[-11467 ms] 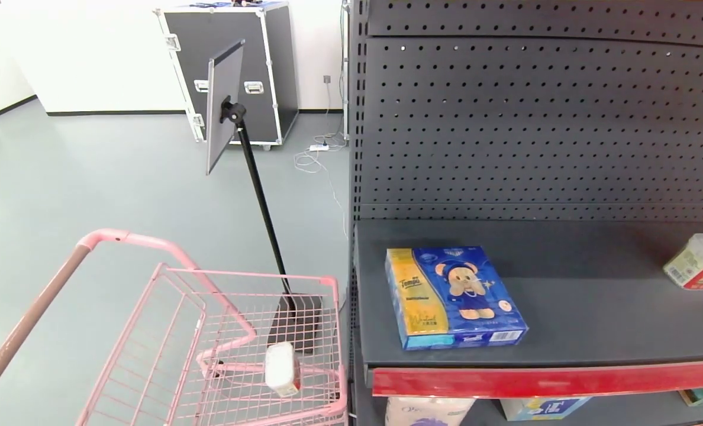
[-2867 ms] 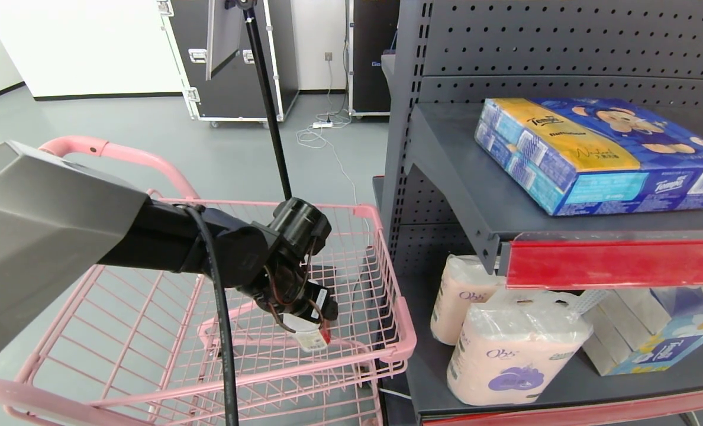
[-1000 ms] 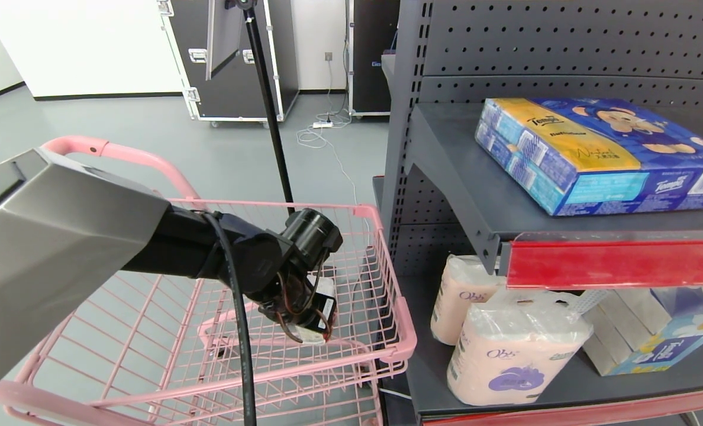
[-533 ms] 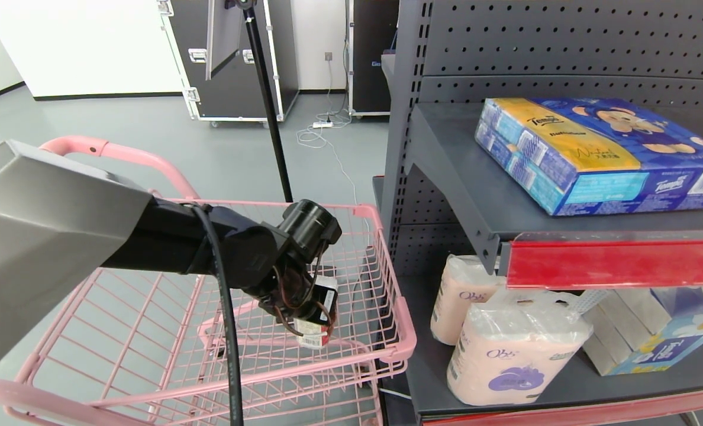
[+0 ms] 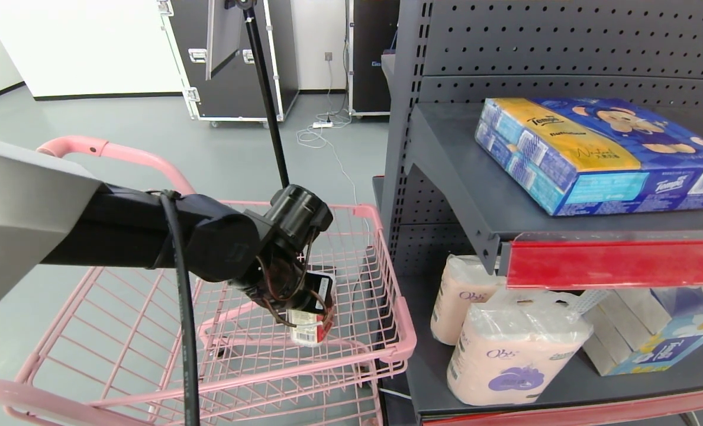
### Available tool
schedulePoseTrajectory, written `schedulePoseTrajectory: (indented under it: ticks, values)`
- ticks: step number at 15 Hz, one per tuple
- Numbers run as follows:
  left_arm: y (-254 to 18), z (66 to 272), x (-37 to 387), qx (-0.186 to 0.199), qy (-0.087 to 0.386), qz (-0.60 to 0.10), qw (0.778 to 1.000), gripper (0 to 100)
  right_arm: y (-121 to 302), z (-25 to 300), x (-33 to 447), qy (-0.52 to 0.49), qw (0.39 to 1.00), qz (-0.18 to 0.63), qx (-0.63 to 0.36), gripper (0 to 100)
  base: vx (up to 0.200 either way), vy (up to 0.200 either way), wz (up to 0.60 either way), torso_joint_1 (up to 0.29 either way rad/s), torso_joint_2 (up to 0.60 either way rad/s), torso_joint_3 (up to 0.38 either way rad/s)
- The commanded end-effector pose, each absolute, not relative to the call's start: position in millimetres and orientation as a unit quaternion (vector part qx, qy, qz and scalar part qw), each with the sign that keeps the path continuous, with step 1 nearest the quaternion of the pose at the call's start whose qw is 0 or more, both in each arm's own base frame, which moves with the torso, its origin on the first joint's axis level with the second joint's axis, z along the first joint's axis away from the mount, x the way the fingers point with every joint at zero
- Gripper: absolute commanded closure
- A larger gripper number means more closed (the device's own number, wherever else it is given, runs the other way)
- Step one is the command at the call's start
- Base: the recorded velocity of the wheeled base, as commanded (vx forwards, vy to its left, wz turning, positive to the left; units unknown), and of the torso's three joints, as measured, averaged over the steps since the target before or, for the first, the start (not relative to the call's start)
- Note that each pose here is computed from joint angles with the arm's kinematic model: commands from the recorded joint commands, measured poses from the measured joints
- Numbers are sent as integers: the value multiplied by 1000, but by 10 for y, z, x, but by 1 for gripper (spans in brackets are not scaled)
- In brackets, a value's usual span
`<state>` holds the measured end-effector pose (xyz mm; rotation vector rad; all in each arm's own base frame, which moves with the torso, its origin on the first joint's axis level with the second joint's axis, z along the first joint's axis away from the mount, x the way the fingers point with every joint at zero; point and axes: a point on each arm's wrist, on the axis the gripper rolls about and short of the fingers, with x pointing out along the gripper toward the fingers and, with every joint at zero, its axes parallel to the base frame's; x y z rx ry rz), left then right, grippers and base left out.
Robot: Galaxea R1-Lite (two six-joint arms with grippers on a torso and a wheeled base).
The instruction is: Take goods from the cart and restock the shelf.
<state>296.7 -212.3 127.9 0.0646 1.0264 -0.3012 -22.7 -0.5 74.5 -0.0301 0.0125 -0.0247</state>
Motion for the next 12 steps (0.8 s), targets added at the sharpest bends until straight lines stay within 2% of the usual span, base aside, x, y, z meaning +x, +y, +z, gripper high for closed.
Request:
schedulePoseTrajectory:
  ticks: [1,5,9,12]
  values:
    - [-2049,1469,2951,16,467,-144,872,100,-5,744,-227,6,1000,-12,-15,0,0,0,0,0,0,0]
    - [-1801,1929,2806,-15,414,-142,899,100,-5,744,-227,6,1000,-12,-15,0,0,0,0,0,0,0]
    - [-1447,2114,2650,-31,389,-102,915,100,-5,744,-227,6,1000,-12,-15,0,0,0,0,0,0,0]
    - [-1167,2347,2377,-52,353,-89,930,100,-5,744,-227,6,1000,-12,-16,0,0,0,0,0,0,0]
